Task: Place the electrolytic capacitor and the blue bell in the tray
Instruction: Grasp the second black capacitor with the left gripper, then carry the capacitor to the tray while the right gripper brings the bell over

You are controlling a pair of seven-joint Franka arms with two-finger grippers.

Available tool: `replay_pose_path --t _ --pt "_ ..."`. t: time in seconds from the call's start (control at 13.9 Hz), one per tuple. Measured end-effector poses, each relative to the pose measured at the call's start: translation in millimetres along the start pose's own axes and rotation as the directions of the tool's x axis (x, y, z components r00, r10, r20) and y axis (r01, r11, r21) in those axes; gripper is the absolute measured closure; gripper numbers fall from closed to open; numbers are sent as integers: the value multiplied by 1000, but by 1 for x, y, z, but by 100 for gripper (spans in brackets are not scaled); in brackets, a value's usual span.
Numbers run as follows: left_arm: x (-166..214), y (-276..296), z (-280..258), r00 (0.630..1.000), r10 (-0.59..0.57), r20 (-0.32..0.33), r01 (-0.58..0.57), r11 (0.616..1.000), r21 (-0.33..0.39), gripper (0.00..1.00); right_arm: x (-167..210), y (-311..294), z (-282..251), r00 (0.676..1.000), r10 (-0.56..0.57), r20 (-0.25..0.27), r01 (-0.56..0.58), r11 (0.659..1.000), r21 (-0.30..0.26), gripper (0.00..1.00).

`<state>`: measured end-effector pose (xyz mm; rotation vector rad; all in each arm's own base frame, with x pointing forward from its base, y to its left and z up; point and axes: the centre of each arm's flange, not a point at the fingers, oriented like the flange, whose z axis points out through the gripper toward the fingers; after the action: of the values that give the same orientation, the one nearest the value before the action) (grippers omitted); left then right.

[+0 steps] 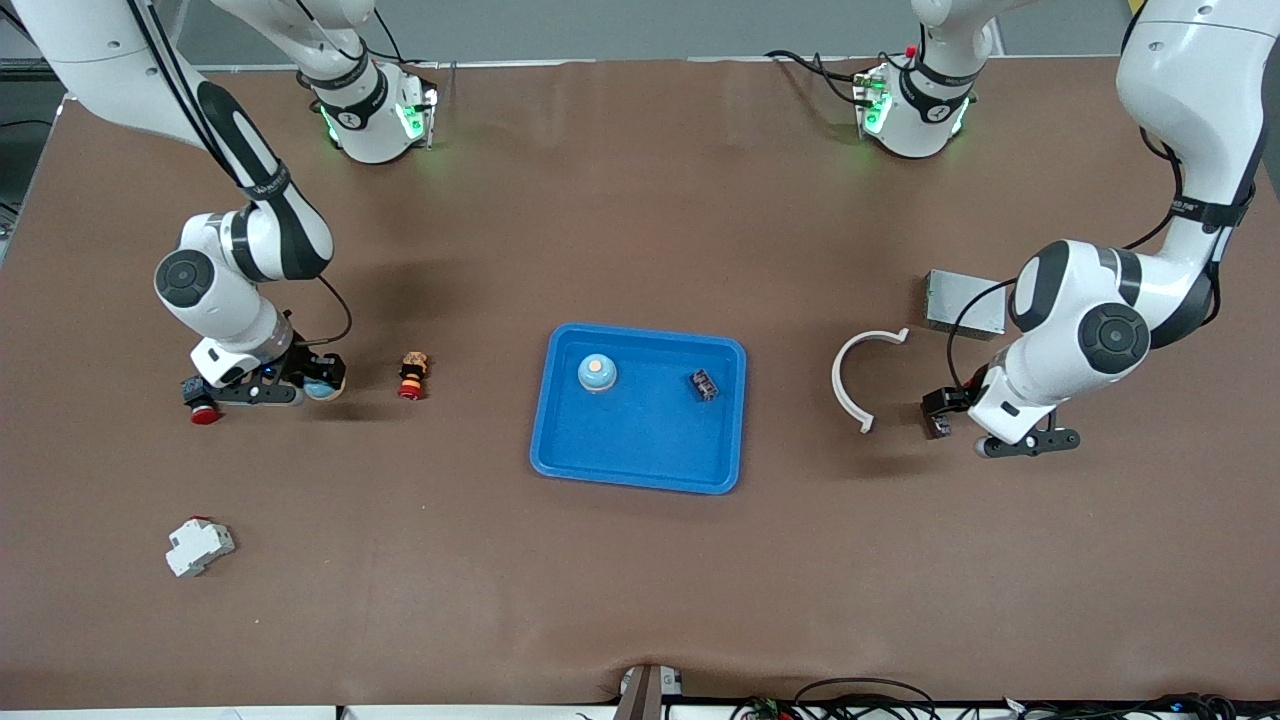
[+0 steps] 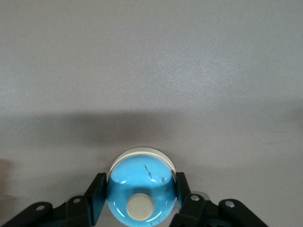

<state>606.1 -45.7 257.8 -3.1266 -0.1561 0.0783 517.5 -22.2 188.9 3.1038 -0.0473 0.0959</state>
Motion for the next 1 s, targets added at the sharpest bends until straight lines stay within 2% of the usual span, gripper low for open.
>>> replay_pose_path --t 0.43,0.72,1.0 --pt "-1 5 35 995 -98 16 99 994 -38 0 0 0 0 1000 1 0 -1 1000 0 37" --pt "2 10 48 993 -120 -3 120 990 -70 0 0 1 0 1000 2 0 -2 1000 0 37" --pt "2 12 54 992 -126 -5 126 990 -62 0 0 1 0 1000 3 -1 -3 1000 0 37"
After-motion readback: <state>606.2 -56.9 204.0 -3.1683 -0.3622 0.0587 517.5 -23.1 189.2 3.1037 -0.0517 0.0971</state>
